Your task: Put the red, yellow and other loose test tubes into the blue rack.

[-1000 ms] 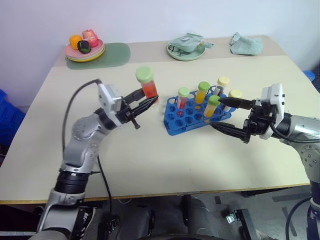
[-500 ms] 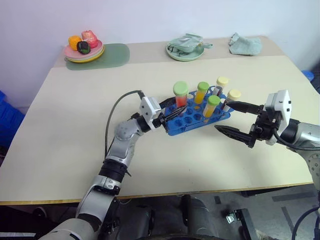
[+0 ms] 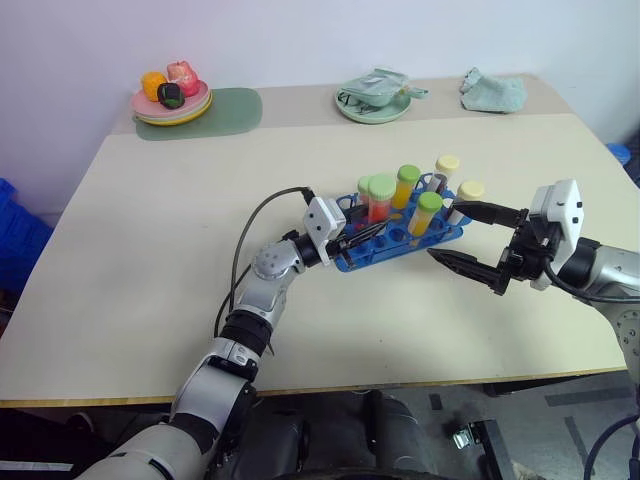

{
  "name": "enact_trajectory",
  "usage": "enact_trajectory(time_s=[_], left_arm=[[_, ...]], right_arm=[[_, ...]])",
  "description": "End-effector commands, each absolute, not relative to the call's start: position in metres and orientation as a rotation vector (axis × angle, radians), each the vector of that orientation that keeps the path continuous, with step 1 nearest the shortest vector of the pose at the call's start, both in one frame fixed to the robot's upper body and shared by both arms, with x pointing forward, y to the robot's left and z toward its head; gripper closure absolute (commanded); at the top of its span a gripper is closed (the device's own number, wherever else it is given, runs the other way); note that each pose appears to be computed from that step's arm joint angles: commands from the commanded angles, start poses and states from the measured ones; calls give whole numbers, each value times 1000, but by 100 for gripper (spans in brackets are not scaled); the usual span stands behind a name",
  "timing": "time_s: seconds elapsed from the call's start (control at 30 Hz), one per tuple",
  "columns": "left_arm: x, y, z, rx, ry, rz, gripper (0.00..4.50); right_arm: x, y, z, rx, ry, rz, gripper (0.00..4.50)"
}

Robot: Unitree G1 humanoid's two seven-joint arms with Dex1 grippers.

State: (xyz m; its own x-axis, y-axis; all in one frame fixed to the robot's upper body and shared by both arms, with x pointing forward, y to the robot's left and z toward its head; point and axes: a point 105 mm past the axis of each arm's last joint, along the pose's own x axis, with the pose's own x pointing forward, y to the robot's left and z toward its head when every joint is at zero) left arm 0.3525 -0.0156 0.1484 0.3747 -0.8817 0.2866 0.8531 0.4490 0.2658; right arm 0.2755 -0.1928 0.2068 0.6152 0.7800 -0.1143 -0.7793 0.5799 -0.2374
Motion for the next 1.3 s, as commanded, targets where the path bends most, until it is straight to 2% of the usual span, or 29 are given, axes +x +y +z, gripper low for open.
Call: enact_trajectory(time_s=[0.03,0.37,1.17,1.3], left_arm=[[350,-21,159,97,-469,-1125,368],[345,-25,142,95,-407,-1137,368],[350,-34,132,56,-313,-1137,368],[343,-37,131,39,-300,-1167,368]], right_arm=[[271,-190,220,-303,-58,911,0],[269,-190,221,-305,-64,899,0],[268,-186,223,-311,-79,892,0],[268,-187,223,-311,-79,889,0]])
